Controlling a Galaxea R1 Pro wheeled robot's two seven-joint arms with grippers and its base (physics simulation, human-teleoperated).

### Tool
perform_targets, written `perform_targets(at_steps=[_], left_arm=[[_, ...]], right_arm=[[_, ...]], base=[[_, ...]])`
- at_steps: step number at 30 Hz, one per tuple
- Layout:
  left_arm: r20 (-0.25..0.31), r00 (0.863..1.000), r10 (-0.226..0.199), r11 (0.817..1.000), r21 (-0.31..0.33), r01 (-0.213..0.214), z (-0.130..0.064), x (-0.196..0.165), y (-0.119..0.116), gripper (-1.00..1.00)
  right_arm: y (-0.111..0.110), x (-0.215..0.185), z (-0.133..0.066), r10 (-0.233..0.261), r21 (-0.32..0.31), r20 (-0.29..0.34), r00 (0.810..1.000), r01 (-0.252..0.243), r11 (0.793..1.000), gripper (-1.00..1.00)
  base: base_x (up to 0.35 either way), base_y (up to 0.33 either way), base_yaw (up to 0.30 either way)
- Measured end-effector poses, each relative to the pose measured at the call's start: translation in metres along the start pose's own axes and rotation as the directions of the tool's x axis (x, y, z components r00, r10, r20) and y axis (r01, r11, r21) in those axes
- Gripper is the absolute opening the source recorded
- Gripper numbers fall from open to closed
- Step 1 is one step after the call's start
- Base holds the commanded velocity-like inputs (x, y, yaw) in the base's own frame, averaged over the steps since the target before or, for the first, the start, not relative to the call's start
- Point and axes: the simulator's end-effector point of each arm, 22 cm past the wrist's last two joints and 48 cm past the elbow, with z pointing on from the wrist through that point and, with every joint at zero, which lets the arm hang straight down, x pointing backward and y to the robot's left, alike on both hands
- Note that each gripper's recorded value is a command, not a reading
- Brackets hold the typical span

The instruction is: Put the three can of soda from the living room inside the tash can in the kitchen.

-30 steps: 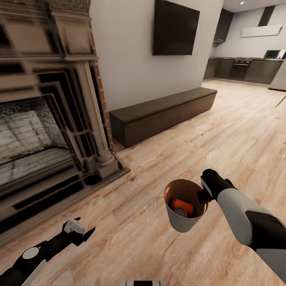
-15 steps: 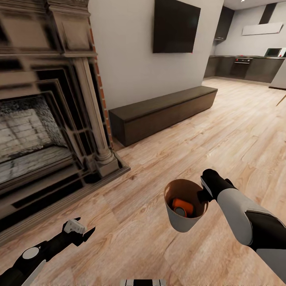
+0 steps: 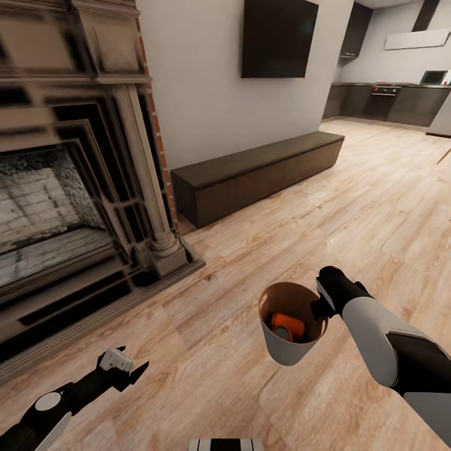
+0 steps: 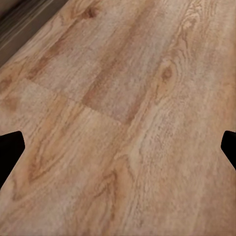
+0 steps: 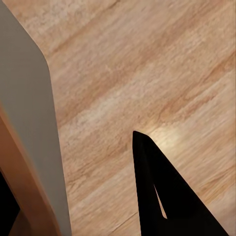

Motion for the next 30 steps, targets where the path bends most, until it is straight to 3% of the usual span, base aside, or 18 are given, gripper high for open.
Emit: perform_targets(at_steps=[6, 30], left_arm=[[-0.020, 1.000, -0.007, 1.000, 0.001, 0.007, 0.004, 0.011, 0.000, 1.00], [-0.035, 0.999, -0.012, 1.000, 0.004, 0.012, 0.007, 0.019, -0.001, 1.00]], right_arm=[[0.003, 0.004, 0.012, -0.005, -0.002, -0.020, 1.000, 0.005, 1.000, -1.00], [0.006, 0.006, 0.022, -0.009, -0.003, -0.035, 0.999, 0.009, 1.000, -1.00]], base=[[0.000, 0.000, 0.000], [0.000, 0.000, 0.000]])
